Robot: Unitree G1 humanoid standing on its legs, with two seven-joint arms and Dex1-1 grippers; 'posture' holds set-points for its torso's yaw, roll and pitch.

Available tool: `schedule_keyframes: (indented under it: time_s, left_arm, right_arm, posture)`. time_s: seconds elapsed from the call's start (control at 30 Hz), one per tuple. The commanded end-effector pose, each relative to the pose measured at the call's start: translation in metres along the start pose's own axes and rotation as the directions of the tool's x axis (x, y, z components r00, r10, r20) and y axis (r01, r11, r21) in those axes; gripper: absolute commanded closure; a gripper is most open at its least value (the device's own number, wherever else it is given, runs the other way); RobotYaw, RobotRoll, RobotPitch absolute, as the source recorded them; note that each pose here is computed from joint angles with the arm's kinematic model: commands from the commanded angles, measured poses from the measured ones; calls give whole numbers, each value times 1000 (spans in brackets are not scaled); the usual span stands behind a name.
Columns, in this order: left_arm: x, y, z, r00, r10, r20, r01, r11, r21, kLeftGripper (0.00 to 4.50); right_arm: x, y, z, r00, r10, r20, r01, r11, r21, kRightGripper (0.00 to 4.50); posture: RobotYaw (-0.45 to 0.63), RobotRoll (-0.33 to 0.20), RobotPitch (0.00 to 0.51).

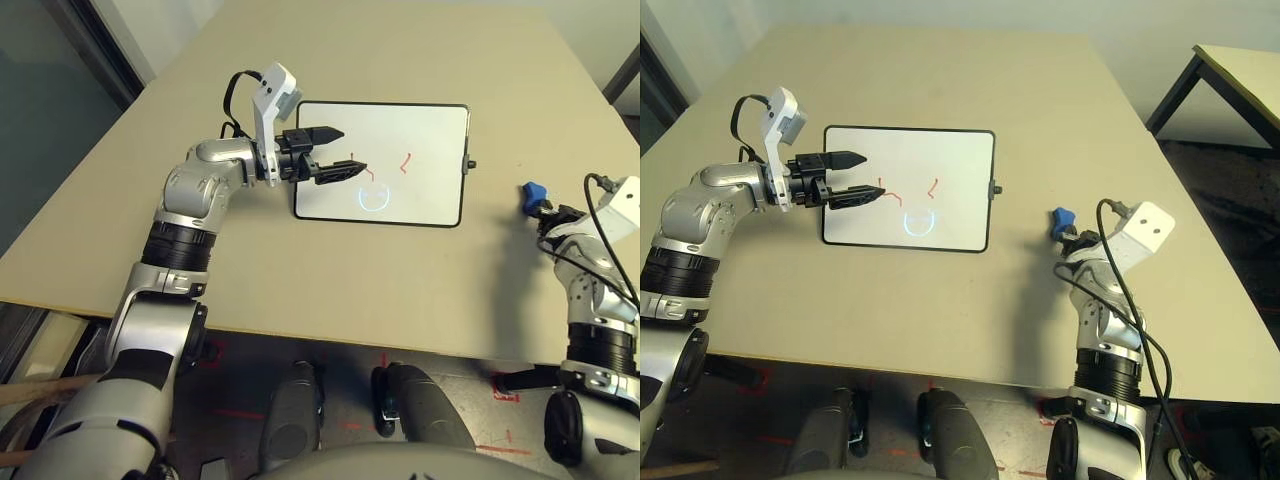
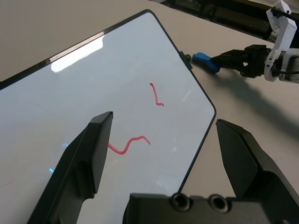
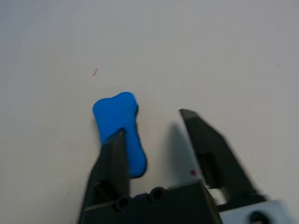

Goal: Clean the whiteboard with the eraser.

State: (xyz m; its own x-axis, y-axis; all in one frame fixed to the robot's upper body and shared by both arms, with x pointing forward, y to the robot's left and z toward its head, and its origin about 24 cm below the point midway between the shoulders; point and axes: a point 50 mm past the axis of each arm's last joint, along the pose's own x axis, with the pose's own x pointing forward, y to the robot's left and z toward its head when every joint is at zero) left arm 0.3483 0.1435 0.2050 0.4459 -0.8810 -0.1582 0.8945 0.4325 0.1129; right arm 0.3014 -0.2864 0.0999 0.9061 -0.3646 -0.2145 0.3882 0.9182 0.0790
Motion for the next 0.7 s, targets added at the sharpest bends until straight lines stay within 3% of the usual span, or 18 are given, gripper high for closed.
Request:
schedule_keyframes:
  time_s: [0.03,0.1,0.33,0.7]
  left_arm:
    - [0,1,0,1000,8,-7,-8,1000,14,0]
    - [0,1,-1,1000,13,-9,-13,1000,17,0]
    - [-1,1,-2,1000,24,-12,-24,999,22,0]
    - [-3,1,-1,999,32,-3,-32,999,10,0]
  right_arm:
    - [-1,3,3,1000,1,11,-2,999,32,442]
    - [-1,7,6,1000,13,26,-14,999,39,42]
    - [1,17,12,997,50,55,-52,998,27,42]
    - [4,18,-9,999,54,-5,-54,998,-26,42]
  posture:
    - [-94,0,108]
    - [-93,0,106]
    - [-85,0,104]
    - [-68,0,118]
